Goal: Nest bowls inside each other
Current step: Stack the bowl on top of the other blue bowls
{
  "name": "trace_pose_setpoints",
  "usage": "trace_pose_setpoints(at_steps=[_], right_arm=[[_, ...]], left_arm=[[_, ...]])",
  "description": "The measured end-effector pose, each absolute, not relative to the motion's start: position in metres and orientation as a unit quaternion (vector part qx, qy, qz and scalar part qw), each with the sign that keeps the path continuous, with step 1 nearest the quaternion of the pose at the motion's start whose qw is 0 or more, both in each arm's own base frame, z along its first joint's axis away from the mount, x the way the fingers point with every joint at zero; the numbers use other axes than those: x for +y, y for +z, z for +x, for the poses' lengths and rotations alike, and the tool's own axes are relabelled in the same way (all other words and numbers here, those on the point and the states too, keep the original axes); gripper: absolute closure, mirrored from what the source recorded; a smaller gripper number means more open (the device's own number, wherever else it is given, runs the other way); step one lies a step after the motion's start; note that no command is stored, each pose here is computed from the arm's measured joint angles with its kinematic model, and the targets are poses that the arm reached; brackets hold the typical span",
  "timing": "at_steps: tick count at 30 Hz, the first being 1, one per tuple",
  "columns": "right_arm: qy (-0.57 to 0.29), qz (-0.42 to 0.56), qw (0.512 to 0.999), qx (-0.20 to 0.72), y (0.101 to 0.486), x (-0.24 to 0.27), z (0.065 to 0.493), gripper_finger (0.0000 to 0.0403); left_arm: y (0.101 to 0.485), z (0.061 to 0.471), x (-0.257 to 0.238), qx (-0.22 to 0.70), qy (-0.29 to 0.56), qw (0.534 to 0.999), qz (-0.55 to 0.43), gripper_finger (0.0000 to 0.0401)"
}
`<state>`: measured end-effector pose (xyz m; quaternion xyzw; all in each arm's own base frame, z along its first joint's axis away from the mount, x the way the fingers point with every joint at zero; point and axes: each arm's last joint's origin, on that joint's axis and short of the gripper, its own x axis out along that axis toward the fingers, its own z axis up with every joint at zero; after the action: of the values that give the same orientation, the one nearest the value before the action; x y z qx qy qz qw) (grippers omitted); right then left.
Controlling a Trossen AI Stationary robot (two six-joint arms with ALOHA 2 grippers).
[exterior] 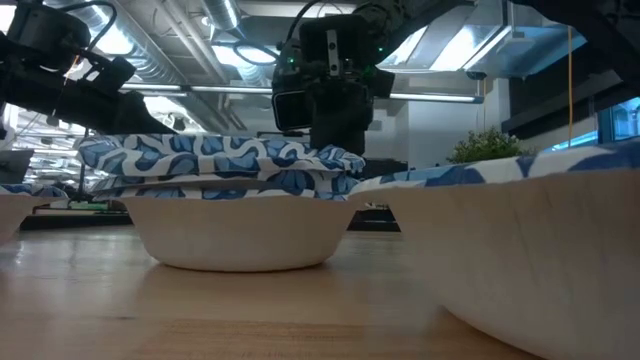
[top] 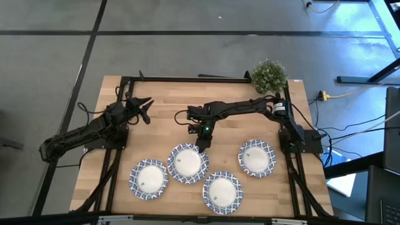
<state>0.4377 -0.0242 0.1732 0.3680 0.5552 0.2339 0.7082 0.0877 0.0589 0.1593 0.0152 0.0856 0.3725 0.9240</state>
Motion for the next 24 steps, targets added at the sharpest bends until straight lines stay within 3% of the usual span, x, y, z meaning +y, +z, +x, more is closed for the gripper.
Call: trace_pose_setpoints(at_steps=[24], right_arm=[[0.233,0.376,0.712,0.545,0.1742,-0.0338,0.4382,0.0356]], left_arm=[[0.1593,0.0877,0.0589,0.086,0.372,0.924,0.015,0.0319]])
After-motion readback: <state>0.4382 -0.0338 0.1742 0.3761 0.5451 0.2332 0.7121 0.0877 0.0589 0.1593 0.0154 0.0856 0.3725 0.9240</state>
